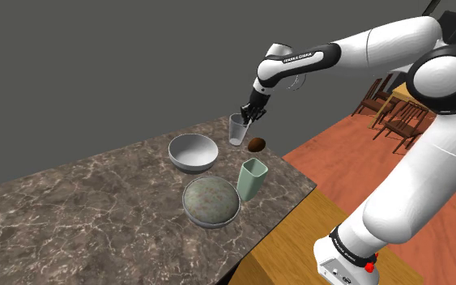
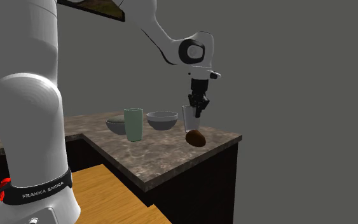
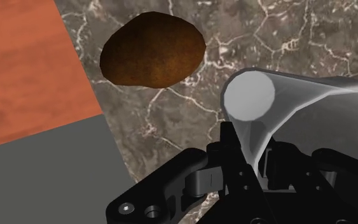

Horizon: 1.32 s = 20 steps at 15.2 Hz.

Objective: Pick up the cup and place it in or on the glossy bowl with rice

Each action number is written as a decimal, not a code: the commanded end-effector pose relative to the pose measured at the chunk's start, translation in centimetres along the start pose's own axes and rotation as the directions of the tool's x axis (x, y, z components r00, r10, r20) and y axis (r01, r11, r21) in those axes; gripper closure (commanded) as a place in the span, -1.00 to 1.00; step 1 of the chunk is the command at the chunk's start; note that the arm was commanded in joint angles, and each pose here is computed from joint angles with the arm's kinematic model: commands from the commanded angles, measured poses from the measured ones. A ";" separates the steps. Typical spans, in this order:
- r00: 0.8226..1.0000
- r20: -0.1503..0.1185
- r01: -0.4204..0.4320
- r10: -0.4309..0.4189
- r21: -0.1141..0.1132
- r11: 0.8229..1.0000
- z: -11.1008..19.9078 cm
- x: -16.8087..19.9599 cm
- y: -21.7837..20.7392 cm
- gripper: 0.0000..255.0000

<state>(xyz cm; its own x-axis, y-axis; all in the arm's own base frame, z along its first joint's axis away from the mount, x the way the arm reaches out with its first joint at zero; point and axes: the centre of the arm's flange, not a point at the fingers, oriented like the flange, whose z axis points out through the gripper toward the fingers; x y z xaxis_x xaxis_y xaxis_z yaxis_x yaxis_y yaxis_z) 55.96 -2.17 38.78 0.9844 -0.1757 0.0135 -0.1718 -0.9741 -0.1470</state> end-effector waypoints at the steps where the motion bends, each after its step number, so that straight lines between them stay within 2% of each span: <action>1: 1.000 0.000 0.000 0.000 0.000 1.000 -1.0 0.1 -0.1 1.00; 20: 1.000 0.000 0.000 0.000 0.000 1.000 -11.0 0.2 -1.5 1.00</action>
<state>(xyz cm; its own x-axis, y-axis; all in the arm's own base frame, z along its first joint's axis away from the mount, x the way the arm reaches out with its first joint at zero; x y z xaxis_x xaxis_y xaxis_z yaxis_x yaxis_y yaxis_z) 55.99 -2.20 49.28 0.9843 -0.1757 0.0136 -0.1718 -0.9741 -0.1469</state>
